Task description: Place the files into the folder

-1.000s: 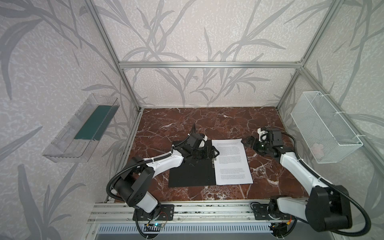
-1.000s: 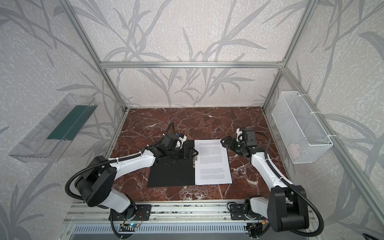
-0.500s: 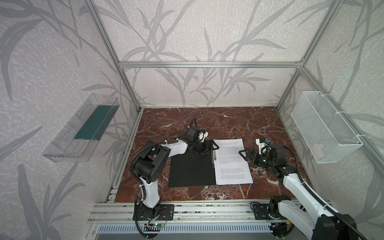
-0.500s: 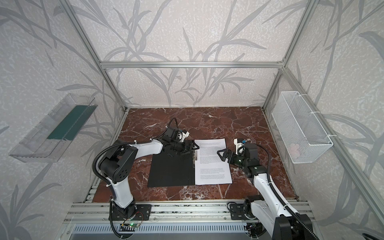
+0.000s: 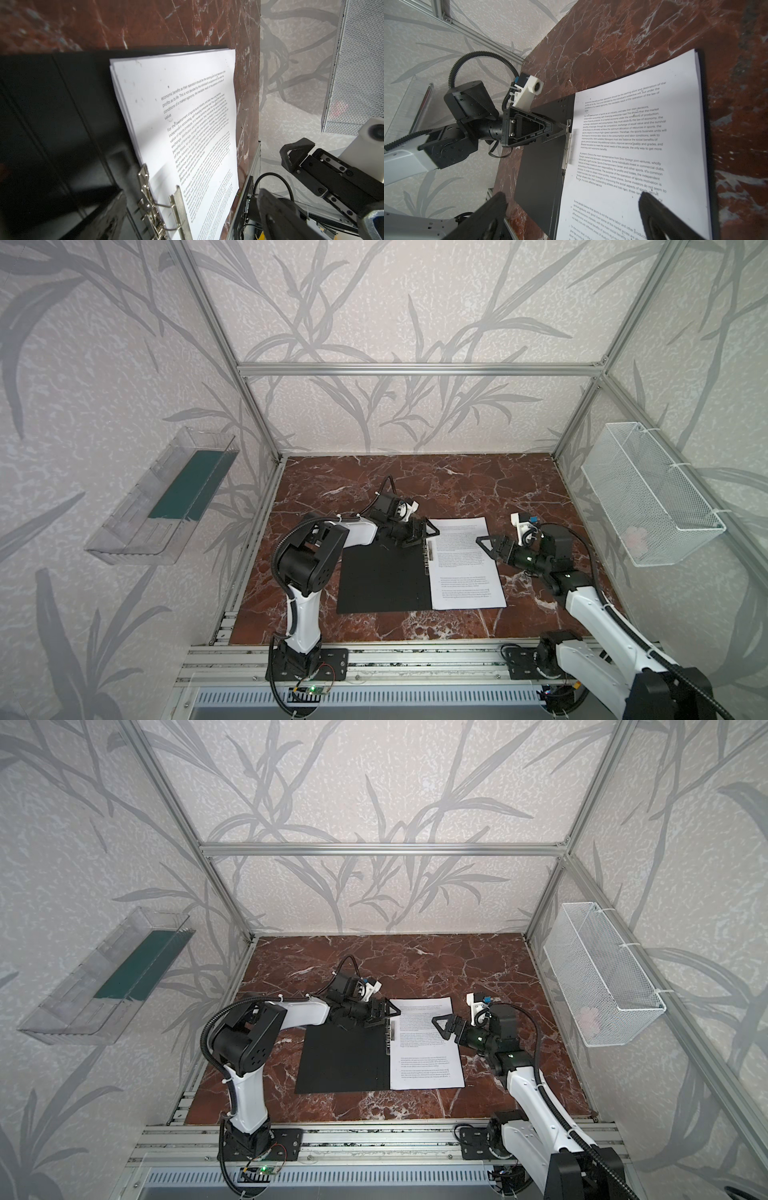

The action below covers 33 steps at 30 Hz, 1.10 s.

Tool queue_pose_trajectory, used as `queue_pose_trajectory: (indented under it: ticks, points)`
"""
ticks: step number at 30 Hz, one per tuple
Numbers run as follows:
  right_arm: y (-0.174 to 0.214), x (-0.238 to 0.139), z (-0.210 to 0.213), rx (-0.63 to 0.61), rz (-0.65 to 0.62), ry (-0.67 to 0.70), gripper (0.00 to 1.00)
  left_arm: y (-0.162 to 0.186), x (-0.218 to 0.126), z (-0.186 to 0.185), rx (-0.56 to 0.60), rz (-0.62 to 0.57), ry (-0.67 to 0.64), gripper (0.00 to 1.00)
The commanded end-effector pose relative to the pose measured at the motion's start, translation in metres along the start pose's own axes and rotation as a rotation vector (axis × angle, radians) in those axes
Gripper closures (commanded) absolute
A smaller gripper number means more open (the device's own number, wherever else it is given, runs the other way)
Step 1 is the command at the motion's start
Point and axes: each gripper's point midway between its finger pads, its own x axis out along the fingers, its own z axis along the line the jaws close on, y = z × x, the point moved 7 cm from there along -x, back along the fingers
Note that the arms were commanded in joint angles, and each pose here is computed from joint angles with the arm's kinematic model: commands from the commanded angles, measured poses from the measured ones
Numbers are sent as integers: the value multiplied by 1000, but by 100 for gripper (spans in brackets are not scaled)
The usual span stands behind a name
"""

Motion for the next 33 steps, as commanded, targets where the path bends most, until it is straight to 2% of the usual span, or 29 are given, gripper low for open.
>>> queue_pose_trajectory:
  ticks: [1,20,33]
  points:
    - [3,2,0,0,10,-21,1,-11,2,-7,21,-17,62,1]
    - [3,5,-2,10,20,-25,1,-15,-5,-26,28,-48,170,1]
    - [3,5,-4,15,16,-4,1,12,-17,-52,76,-52,220,1]
